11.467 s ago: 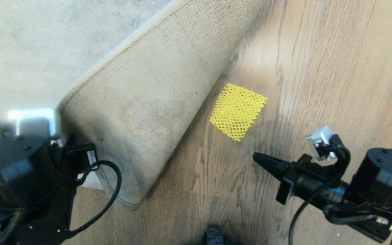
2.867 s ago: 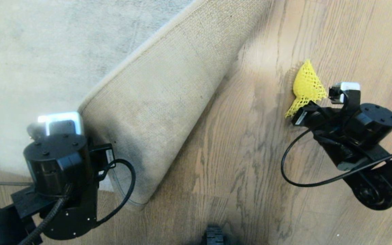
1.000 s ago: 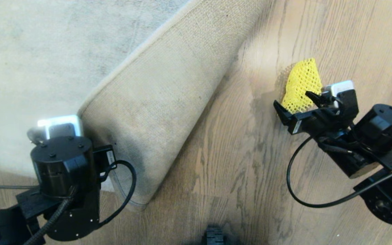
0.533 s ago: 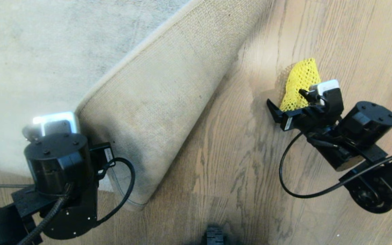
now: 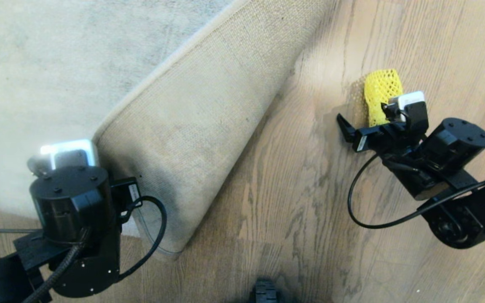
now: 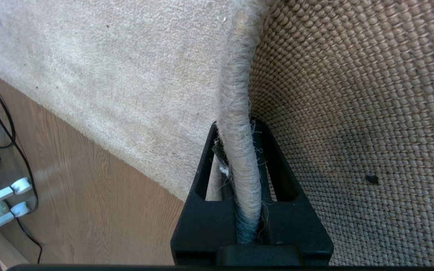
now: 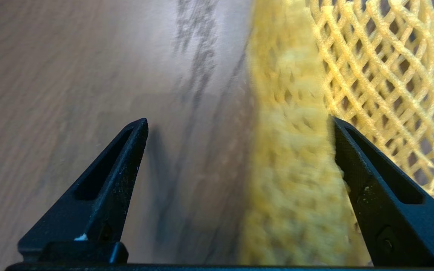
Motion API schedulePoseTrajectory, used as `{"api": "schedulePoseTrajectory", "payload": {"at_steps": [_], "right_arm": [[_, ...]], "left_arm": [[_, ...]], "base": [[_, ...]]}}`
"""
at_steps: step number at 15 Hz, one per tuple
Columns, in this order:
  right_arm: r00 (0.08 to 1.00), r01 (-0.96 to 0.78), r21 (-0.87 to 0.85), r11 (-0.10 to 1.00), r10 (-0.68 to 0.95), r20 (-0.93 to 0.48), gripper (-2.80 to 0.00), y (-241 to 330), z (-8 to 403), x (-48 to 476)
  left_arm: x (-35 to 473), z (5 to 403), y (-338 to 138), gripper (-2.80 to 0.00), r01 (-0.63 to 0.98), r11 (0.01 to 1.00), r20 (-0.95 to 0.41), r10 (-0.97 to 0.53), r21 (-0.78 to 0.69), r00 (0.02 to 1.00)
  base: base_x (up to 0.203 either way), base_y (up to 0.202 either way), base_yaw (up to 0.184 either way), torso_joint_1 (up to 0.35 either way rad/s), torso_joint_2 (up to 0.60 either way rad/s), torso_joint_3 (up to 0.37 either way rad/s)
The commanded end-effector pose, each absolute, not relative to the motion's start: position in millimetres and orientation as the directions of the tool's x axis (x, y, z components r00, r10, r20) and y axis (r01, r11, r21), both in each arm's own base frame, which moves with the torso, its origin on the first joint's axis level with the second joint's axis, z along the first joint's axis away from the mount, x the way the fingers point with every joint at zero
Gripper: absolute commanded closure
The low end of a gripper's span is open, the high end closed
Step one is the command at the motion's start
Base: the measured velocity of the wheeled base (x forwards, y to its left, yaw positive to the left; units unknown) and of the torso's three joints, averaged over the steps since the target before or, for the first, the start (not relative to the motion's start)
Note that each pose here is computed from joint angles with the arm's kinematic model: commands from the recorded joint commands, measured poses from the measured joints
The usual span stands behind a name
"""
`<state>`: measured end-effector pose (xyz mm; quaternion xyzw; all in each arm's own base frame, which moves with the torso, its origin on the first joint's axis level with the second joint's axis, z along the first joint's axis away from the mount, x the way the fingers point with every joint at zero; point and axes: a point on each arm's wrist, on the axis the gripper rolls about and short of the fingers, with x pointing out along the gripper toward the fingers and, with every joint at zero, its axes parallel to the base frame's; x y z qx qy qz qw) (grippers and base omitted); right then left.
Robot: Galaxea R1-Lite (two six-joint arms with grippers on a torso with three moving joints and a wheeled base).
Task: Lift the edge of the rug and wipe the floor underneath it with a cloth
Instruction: Pick up the foam protection net
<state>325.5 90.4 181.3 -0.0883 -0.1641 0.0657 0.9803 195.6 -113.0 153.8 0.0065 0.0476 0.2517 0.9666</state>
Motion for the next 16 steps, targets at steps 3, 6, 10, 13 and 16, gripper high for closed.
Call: {"api": "schedulePoseTrajectory", "payload": {"at_steps": [3, 6, 10, 13, 16], "right_arm": [[0.935, -0.087, -0.194, 0.977, 0.147, 0.324, -2.80, 86.9, 183.0, 327.3], [0.935, -0.088, -0.193, 0.977, 0.148, 0.322, -2.80, 86.7, 181.9, 328.0], [0.936, -0.089, -0.194, 0.977, 0.148, 0.318, 0.00, 87.2, 181.0, 329.7], [0.932, -0.089, -0.192, 0.977, 0.149, 0.331, 0.00, 88.4, 183.3, 331.9], [0.929, -0.087, -0.191, 0.978, 0.149, 0.340, 0.00, 88.8, 185.6, 333.4]], "left_arm": [[195.3, 154.4, -113.0, 0.00, -0.491, 0.871, -0.085, 0.492, 0.031, 0.867], [195.1, 153.3, -112.6, 0.00, -0.492, 0.870, -0.087, 0.493, 0.035, 0.866], [195.6, 152.5, -112.9, 0.00, -0.490, 0.871, -0.089, 0.491, 0.038, 0.866], [195.7, 152.2, -113.1, 0.00, -0.491, 0.870, -0.089, 0.493, 0.040, 0.866], [195.6, 152.6, -112.9, 0.00, -0.491, 0.870, -0.088, 0.493, 0.038, 0.866]], "base": [[0.000, 0.000, 0.000, 0.000, 0.00, 0.000], [0.000, 0.000, 0.000, 0.000, 0.00, 0.000], [0.000, 0.000, 0.000, 0.000, 0.00, 0.000], [0.000, 0.000, 0.000, 0.000, 0.00, 0.000], [0.000, 0.000, 0.000, 0.000, 0.00, 0.000]]}}
